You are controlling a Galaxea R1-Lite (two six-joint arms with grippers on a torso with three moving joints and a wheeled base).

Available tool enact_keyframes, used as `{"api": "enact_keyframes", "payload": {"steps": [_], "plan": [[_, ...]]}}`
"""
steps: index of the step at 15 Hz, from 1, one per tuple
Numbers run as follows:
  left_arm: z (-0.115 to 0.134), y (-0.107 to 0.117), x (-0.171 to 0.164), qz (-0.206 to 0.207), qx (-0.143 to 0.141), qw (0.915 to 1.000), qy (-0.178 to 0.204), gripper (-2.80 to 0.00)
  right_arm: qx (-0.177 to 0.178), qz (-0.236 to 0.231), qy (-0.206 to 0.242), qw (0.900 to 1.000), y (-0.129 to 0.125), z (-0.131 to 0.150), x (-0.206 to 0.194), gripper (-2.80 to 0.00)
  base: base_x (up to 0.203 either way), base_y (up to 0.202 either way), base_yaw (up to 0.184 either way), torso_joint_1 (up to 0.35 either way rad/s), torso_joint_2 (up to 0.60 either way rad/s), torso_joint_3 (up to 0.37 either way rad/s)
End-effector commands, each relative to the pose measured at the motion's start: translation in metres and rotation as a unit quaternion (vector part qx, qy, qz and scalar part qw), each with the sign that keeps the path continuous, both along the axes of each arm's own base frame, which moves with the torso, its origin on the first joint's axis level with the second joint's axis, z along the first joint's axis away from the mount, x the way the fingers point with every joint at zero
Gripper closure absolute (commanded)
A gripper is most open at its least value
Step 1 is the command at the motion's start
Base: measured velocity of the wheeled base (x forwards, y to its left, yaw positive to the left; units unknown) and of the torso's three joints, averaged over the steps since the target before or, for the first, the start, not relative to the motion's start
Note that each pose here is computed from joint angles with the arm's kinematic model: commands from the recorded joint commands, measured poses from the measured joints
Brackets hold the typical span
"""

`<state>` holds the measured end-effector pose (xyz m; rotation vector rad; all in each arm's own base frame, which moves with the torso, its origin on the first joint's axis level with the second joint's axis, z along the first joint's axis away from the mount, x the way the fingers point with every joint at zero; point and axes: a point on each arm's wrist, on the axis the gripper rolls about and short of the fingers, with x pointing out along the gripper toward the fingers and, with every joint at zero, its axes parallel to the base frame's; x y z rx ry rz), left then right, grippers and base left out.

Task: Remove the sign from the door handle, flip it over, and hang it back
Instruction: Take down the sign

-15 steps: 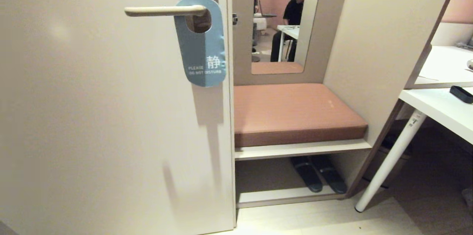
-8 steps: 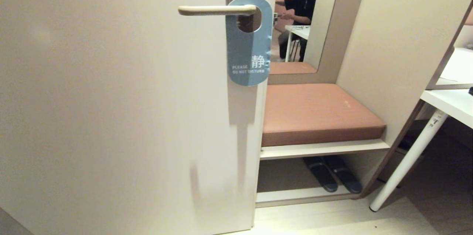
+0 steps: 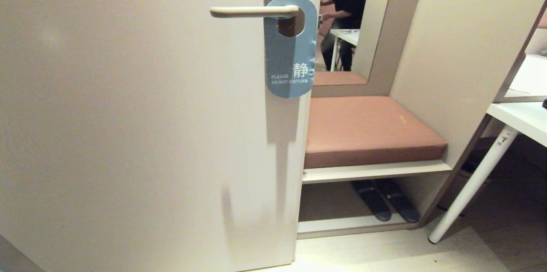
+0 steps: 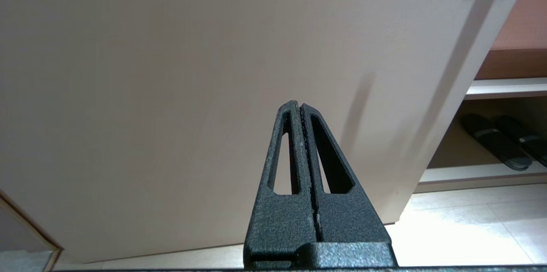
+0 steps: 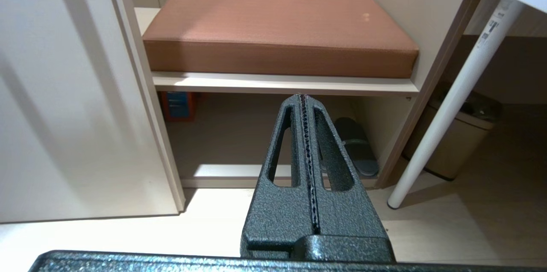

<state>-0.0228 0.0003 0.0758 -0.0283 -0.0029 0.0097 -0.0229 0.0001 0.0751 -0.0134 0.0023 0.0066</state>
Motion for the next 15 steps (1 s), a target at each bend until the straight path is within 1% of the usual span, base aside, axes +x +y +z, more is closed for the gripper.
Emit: {"api": "enact_keyframes", "payload": {"steps": [1, 12, 15], "plan": [[0.0000, 0.0000, 0.0000, 0.000, 0.000, 1.0000, 0.000, 0.00, 0.000, 0.001, 0.000, 1.000, 0.0000, 0.0000, 0.0001, 0.00, 0.000, 0.000, 0.000, 0.000, 0.00, 0.000], [0.0000, 0.0000, 0.0000, 0.000, 0.000, 1.0000, 0.000, 0.00, 0.000, 0.001, 0.000, 1.000, 0.0000, 0.0000, 0.0001, 0.00, 0.000, 0.000, 0.000, 0.000, 0.00, 0.000], [0.0000, 0.0000, 0.0000, 0.000, 0.000, 1.0000, 0.000, 0.00, -0.018, 0.004, 0.000, 1.000, 0.0002, 0.0000, 0.0001, 0.00, 0.000, 0.000, 0.000, 0.000, 0.00, 0.000]]}}
